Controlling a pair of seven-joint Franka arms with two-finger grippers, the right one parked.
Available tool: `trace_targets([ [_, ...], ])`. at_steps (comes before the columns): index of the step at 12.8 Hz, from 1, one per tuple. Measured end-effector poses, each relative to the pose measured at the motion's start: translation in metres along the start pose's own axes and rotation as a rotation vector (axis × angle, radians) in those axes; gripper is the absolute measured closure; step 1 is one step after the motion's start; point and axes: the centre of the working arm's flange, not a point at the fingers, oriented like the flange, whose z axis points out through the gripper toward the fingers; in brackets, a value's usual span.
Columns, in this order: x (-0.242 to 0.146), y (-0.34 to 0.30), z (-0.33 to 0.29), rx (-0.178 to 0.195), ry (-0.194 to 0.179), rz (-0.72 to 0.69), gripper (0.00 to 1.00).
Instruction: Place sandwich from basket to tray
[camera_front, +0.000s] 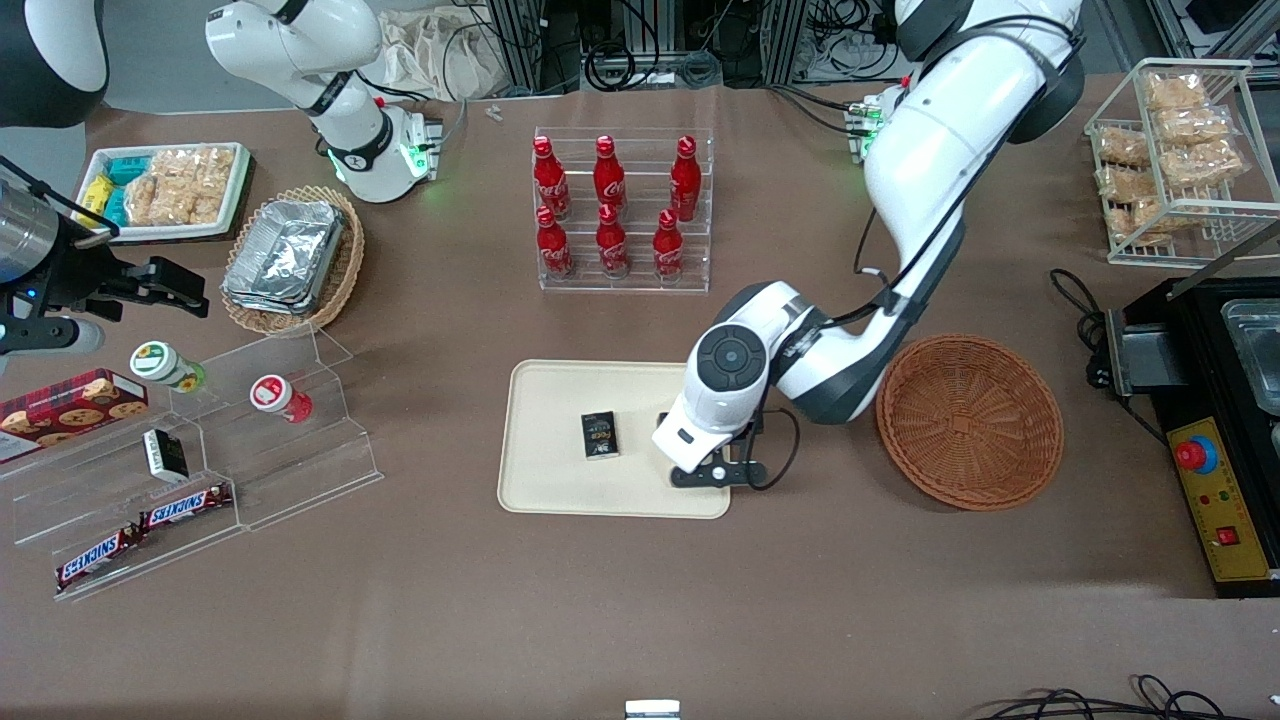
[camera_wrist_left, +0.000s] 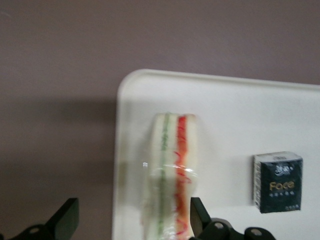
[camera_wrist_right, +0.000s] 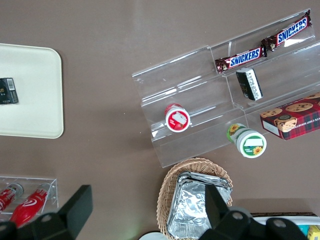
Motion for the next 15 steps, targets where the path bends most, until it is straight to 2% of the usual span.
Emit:
trace_targets([
  [2,0.015,-0.039,-0.054,0.06,0.016,-0.063,0.0],
  [4,0.025,-0.082,-0.101,0.1,0.028,-0.126,0.0],
  [6,0.03,-0.123,-0.138,0.089,0.042,-0.189,0.0],
  [8,0.027,-0.168,-0.174,0.063,0.038,-0.182,0.0],
  [11,0.016,-0.258,-0.218,0.039,0.001,-0.092,0.0],
  [15,0.008,-0.346,-0.234,0.022,-0.012,0.051,0.0],
])
